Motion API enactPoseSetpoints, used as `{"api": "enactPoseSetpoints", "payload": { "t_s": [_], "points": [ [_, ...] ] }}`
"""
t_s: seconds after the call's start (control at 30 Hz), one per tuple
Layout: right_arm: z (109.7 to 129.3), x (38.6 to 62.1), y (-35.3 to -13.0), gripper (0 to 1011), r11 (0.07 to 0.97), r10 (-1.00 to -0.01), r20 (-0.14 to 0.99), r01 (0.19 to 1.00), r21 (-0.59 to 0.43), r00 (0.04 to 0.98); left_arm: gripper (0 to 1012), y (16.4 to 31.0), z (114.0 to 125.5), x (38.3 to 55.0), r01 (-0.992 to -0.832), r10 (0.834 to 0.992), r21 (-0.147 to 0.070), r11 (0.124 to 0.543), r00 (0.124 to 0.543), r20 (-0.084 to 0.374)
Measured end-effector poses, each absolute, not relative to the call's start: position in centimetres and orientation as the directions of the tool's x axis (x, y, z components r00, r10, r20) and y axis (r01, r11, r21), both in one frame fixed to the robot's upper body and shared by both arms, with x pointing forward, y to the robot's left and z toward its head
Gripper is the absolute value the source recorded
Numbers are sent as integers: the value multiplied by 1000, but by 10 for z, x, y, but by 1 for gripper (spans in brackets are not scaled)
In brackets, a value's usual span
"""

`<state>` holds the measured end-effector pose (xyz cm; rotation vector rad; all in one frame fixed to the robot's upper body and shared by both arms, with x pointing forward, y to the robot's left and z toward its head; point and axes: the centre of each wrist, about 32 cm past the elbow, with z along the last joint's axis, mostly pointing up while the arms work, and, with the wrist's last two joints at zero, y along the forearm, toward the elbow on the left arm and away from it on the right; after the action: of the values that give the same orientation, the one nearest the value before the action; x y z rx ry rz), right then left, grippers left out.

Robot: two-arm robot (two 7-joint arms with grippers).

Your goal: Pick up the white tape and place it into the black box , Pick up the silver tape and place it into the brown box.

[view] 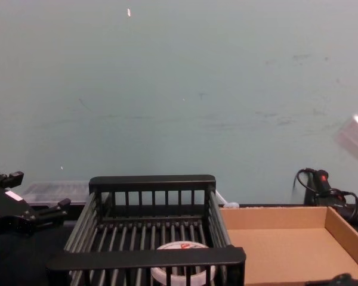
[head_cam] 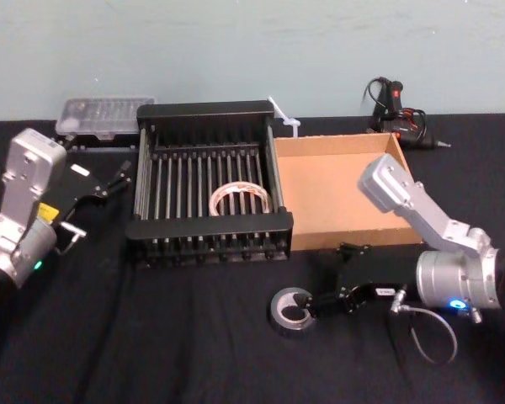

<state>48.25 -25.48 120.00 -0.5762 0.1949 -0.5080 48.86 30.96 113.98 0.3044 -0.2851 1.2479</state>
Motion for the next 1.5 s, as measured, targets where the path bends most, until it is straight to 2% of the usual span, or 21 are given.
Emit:
{"api": "enactPoseSetpoints", "payload": {
  "t_s": [0.5, 1.5],
  "points": [
    [1186, 494, -240, 1003, 706, -498, -27, 388, -592, 867, 1001, 310, 1140, 489, -955, 880, 70, 287, 292, 374],
    [1176, 501, -237, 1002, 684, -511, -17, 395, -613, 859, 1001, 310, 1140, 489, -955, 880, 70, 287, 292, 374]
  ]
}}
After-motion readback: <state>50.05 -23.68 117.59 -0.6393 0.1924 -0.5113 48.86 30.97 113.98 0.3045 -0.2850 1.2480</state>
